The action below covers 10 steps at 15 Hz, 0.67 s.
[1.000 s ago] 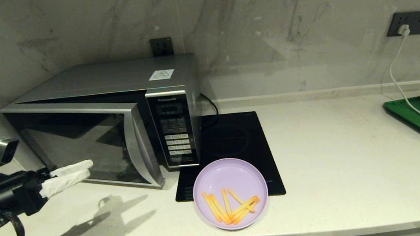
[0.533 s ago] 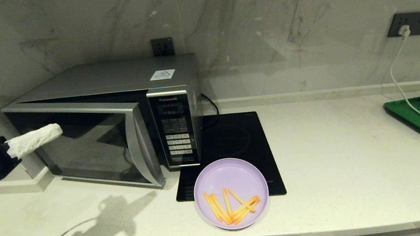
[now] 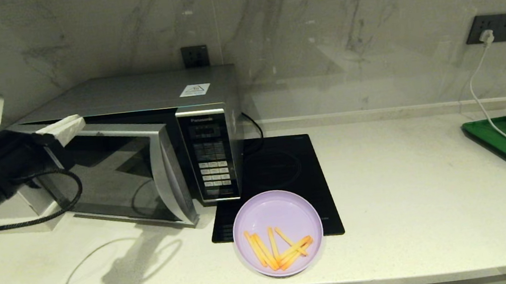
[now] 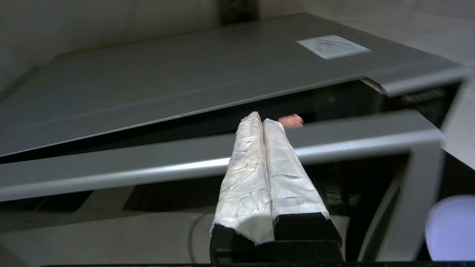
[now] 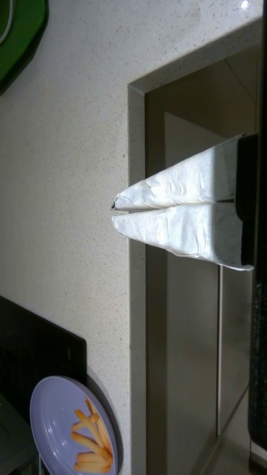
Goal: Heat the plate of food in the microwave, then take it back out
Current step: Open the microwave oven
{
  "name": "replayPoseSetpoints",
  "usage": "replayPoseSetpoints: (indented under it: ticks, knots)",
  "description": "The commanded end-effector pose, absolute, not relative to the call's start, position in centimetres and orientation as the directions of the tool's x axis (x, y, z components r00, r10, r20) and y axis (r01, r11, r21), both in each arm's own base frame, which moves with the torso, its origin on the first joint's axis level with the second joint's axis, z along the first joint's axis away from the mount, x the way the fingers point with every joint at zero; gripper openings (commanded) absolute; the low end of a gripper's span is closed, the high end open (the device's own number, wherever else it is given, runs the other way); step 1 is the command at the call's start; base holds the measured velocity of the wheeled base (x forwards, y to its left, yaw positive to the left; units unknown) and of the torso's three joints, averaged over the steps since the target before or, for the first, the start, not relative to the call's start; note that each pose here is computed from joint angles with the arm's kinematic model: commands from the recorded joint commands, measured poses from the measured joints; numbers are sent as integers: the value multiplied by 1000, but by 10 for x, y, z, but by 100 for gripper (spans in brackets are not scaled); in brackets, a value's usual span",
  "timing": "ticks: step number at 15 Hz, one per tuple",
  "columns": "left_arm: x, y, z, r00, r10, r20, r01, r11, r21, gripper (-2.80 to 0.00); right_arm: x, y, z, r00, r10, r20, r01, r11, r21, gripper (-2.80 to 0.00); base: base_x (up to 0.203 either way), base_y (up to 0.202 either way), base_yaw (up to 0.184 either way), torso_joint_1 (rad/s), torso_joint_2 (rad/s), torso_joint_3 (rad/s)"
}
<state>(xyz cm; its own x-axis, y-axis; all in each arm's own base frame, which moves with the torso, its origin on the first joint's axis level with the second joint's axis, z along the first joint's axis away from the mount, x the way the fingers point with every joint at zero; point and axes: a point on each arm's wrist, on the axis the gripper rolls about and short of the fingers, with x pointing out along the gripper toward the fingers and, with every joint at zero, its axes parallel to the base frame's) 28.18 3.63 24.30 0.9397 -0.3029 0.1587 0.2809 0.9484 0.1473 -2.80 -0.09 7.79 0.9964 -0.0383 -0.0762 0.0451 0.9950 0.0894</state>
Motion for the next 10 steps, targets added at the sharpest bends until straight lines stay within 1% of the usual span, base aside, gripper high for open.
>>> replayPoseSetpoints:
  ticks: [1, 4, 7, 9, 10]
  knots:
    - [273, 15, 278, 942, -304, 141, 288, 950, 123, -280, -28, -1, 78, 996, -38, -78, 45, 995, 90, -280, 0, 0, 0, 0, 0, 0]
    - [255, -9, 312, 942, -328, 72, 321, 942, 94, -280, -28, -1, 78, 996, -38, -78, 45, 995, 90, -280, 0, 0, 0, 0, 0, 0]
    - [254, -17, 324, 955, -286, -76, 292, 952, 95, -280, -28, -1, 78, 996, -38, -78, 45, 995, 90, -280, 0, 0, 0, 0, 0, 0]
    - [275, -22, 325, 955, -253, -157, 269, 959, 89, -280, -28, -1, 78, 996, -38, -78, 45, 995, 90, -280, 0, 0, 0, 0, 0, 0]
    - [290, -24, 324, 960, -216, -176, 234, 968, 88, -280, -28, -1, 78, 996, -38, -78, 45, 995, 90, -280, 0, 0, 0, 0, 0, 0]
